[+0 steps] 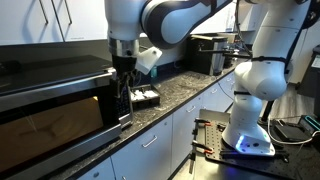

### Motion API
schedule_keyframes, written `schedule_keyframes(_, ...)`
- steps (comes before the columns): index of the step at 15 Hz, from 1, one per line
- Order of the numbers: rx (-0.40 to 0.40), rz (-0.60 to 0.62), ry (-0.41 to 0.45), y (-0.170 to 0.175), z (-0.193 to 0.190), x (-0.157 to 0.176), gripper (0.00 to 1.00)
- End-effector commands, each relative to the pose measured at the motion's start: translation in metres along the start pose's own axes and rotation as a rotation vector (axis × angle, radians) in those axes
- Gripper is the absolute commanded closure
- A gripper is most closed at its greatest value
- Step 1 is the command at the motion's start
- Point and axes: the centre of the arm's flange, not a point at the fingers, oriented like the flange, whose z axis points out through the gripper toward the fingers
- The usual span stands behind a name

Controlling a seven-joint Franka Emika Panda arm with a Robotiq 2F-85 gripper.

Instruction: Close the microwave door

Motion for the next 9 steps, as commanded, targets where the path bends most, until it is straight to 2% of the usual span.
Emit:
schedule_keyframes(1,0.001,0.0,0.0,0.0,0.0,0.001,0.0)
schedule_keyframes(6,-0.088,0.01,0.101,0.0,0.008,0.014,0.0)
schedule_keyframes(7,-0.105,0.011,0.124,0.0,0.012,0.02,0.18)
schedule_keyframes(9,-0.127,0.001,0.151,-0.003,0.018,0.029,0.35)
